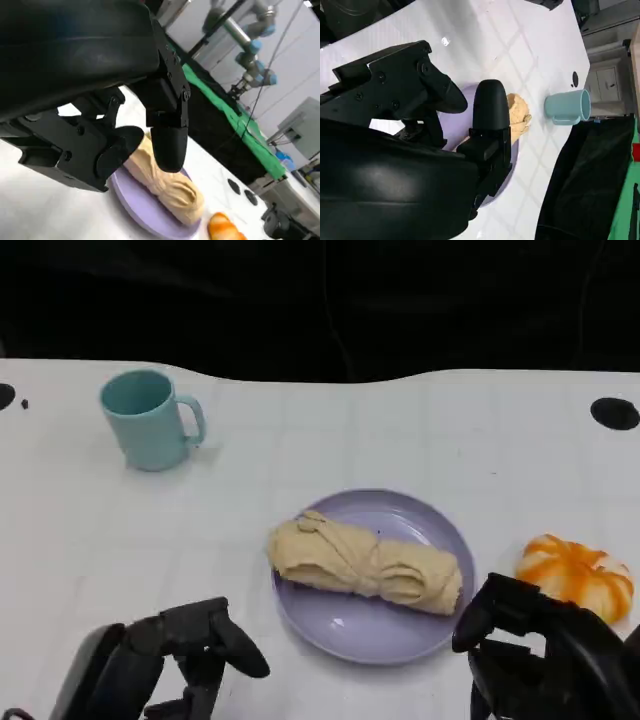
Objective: Grasp the towel on the left side of the plate with the left hand and place it into the plate.
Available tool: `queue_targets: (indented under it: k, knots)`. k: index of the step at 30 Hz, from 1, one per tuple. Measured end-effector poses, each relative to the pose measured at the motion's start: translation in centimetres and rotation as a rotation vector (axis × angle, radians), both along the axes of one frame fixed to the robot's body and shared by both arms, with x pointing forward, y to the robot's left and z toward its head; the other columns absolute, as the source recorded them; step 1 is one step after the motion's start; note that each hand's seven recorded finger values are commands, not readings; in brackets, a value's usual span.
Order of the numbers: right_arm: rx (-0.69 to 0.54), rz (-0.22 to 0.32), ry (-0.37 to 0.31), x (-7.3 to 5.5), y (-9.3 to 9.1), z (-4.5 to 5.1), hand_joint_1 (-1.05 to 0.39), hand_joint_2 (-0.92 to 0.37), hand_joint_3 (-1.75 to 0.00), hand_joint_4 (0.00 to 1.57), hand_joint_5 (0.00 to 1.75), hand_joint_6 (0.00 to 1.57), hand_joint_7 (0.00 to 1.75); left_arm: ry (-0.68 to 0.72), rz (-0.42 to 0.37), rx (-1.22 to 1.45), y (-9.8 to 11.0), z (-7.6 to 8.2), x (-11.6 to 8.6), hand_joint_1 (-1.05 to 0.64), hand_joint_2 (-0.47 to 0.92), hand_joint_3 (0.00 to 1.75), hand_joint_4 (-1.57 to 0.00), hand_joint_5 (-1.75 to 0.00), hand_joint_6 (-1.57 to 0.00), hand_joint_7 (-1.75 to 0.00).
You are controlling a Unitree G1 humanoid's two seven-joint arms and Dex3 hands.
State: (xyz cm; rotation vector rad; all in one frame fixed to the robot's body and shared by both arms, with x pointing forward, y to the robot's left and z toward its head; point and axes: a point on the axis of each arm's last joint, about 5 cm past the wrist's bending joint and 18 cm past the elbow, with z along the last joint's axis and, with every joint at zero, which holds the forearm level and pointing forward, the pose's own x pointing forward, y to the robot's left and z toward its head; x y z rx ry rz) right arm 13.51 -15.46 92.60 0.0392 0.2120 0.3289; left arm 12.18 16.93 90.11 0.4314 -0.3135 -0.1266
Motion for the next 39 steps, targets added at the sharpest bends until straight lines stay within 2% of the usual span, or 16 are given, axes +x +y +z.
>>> queue_targets:
  k: [4,10,17,26,39]
  knots:
    - [-0.005,0.001,0.005,-0.1,-0.2,-0.05,-0.06,-0.68,-1.08,0.69,1.75,0.52,1.63,0.087,-0.014,-0.146,-0.4,-0.5,0.1,-0.02,0.38,1.43,-0.92,-1.75,-0.76,-1.66]
    - [-0.007,0.007,0.009,-0.2,-0.3,-0.1,-0.05,-0.69,-1.07,0.69,1.75,0.51,1.63,0.19,-0.04,-0.275,-0.7,-1.2,0.1,-0.11,0.41,1.42,-0.95,-1.75,-0.76,-1.66]
    - [-0.006,0.007,0.01,-0.2,-0.3,-0.11,-0.03,-0.71,-1.04,0.68,1.75,0.51,1.63,0.343,-0.063,-0.424,-0.6,-1.6,0.4,-0.1,0.39,1.49,-0.96,-1.75,-0.77,-1.73]
    - [-0.005,0.009,0.009,-0.2,-0.3,-0.15,-0.02,-0.71,-1.05,0.69,1.75,0.52,1.64,0.44,-0.096,-0.543,-0.5,-1.3,0.7,-0.09,0.39,1.48,-0.97,-1.75,-0.79,-1.75]
    - [-0.006,0.006,0.006,-0.2,-0.5,-0.14,-0.01,-0.7,-1.07,0.69,1.75,0.52,1.64,0.463,-0.114,-0.567,-0.2,-0.9,0.7,-0.1,0.41,1.44,-0.95,-1.75,-0.78,-1.73]
